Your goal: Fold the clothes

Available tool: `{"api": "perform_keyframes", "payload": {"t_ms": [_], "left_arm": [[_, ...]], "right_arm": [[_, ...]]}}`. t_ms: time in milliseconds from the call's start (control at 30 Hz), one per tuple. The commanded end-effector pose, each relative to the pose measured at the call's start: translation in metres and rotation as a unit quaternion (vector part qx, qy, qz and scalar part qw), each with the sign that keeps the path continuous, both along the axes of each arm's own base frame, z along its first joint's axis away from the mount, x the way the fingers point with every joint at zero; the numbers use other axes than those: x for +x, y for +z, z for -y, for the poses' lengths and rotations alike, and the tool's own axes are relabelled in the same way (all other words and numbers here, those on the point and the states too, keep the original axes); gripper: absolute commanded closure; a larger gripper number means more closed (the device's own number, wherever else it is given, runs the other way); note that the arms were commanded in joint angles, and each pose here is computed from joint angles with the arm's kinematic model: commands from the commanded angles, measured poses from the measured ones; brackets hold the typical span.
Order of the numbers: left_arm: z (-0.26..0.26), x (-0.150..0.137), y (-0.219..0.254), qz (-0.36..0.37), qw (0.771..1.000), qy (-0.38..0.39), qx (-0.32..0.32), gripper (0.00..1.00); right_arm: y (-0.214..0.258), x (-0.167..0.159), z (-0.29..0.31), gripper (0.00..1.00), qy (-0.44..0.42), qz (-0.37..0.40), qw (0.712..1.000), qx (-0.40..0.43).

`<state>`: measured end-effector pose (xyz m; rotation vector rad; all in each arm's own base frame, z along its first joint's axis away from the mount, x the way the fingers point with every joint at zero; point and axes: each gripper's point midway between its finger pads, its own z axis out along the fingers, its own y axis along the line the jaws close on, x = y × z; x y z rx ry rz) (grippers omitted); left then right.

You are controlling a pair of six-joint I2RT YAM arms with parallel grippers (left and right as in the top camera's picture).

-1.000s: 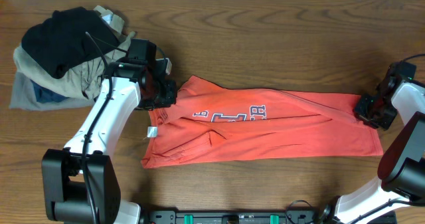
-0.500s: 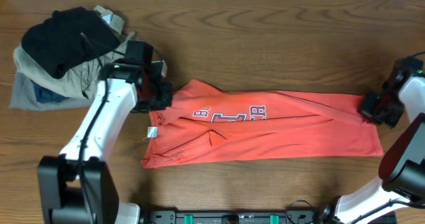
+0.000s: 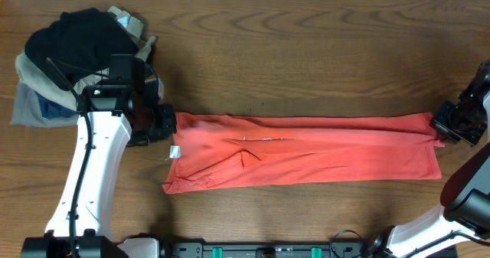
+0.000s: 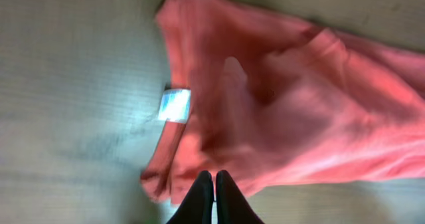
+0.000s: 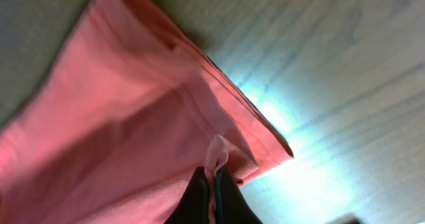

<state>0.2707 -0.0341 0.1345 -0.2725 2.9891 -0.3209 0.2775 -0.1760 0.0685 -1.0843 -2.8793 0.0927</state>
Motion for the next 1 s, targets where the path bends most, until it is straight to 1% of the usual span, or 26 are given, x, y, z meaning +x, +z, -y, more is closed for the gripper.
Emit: {"api": "perform_keyframes", "payload": {"t_ms": [0, 133, 233, 467, 600, 633, 667, 700, 867, 967], "left_arm": [[-0.006, -0.01, 0.0, -0.021, 1.0, 0.01, 0.009, 0.94], [-0.006, -0.025, -0.001, -0.052, 0.999, 0.009, 0.009, 0.94], [-0.006, -0.03, -0.001, -0.062, 0.998, 0.009, 0.009, 0.94], [-0.002, -0.016, -0.002, -0.037, 0.999, 0.008, -0.001, 0.92], [0.013, -0.014, -0.011, -0.044, 0.998, -0.003, -0.036, 0.83], [0.018, -0.014, -0.015, -0.05, 0.998, -0.008, -0.044, 0.71], [0.021, -0.016, -0.021, -0.057, 0.997, -0.012, -0.046, 0.68], [0.024, -0.018, -0.029, -0.067, 0.997, -0.016, -0.046, 0.67], [0.035, -0.033, -0.063, -0.117, 0.991, -0.029, -0.052, 0.56], [0.045, -0.039, -0.075, -0.138, 0.987, -0.037, -0.067, 0.54]], "right_arm": [[0.007, -0.006, 0.012, 0.99, 0.004, -0.011, 1.0, -0.026], [0.007, -0.008, 0.012, 0.99, 0.003, -0.015, 1.0, -0.026], [0.006, -0.008, 0.011, 0.99, 0.005, -0.017, 1.0, -0.025], [0.004, -0.009, 0.01, 0.98, 0.006, -0.017, 1.0, -0.024], [0.004, -0.009, 0.01, 0.98, 0.005, -0.018, 1.0, -0.024], [0.004, -0.009, 0.01, 0.98, 0.006, -0.018, 1.0, -0.024], [0.004, -0.009, 0.01, 0.98, 0.006, -0.018, 1.0, -0.024], [0.004, -0.009, 0.009, 0.98, 0.006, -0.018, 1.0, -0.024], [0.004, -0.009, 0.01, 0.98, 0.006, -0.018, 1.0, -0.024], [0.004, -0.008, 0.01, 0.97, 0.006, -0.016, 1.0, -0.025]]}}
